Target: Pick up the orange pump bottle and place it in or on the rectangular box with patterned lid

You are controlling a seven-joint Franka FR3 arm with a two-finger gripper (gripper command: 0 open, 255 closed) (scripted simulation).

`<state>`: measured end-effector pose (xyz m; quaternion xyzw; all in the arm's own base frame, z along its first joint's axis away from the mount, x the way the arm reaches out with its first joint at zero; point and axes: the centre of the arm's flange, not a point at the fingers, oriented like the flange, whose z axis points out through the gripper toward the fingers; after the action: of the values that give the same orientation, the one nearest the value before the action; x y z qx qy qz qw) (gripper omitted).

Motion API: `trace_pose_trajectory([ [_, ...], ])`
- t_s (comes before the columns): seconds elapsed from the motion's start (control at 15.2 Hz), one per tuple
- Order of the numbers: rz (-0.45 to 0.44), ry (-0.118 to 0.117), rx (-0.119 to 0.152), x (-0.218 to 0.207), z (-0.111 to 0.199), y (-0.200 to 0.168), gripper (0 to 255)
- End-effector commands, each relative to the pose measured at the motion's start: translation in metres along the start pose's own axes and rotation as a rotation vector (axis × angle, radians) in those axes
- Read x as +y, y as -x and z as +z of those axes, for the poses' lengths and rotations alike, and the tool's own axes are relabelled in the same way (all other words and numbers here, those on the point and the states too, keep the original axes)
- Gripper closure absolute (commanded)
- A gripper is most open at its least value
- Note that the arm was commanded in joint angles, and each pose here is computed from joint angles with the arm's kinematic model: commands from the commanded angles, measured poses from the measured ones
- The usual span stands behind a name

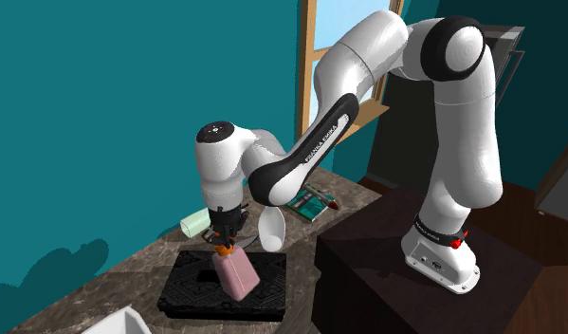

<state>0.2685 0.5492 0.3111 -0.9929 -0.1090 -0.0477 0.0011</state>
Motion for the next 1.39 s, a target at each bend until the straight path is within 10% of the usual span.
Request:
trace_pose_trajectory([
  [0.0,0.0,0.0,0.0,-0.001,0.011,0.0,255],
  [0.59,0.0,0.0,0.0,-0.001,0.021,0.001,255],
  [0.66,0.0,0.0,0.0,-0.001,0.021,0.001,0],
  [1.32,0.0,0.0,0.0,-0.001,-0.029,0.001,0],
])
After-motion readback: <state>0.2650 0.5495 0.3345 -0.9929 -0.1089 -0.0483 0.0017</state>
